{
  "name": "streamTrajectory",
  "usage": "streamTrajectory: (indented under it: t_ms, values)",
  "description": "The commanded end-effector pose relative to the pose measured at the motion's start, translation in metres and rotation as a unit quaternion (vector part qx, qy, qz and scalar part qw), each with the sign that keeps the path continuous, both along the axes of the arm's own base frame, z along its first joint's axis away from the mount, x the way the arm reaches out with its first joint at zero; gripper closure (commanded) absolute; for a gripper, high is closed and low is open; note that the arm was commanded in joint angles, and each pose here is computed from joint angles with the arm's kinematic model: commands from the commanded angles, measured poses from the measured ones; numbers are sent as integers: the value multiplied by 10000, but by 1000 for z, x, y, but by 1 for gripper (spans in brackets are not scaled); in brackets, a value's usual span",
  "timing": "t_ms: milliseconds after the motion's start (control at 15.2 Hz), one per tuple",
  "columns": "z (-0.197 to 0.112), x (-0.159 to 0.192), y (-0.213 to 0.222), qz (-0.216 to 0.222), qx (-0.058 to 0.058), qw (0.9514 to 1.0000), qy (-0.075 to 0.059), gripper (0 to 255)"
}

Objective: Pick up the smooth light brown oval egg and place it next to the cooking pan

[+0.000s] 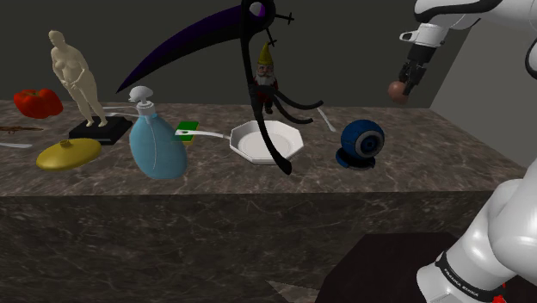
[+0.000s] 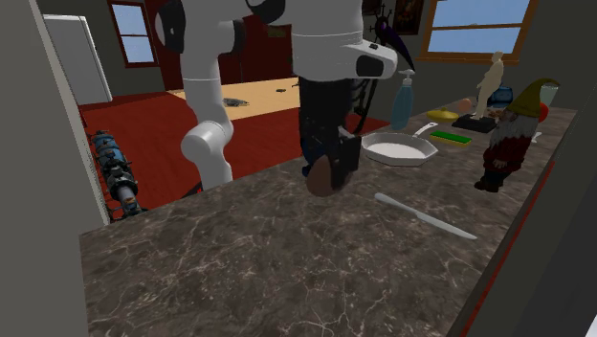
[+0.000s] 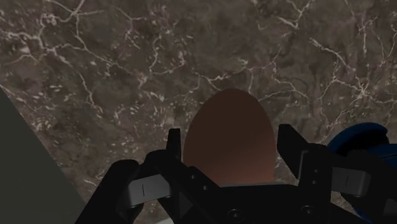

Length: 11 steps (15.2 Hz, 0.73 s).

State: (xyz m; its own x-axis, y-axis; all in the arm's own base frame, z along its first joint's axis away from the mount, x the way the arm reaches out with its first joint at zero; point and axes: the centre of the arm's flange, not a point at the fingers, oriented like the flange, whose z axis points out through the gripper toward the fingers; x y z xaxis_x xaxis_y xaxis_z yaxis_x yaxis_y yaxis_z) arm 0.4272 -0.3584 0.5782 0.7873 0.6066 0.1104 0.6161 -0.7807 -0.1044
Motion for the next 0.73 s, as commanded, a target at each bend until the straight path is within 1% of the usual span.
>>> streamTrajectory:
  t_ms: [0,660]
  values:
    - [0,5,24,-2,-2,10000,1,255]
    - [1,32,153,-2,-2,10000,1,255]
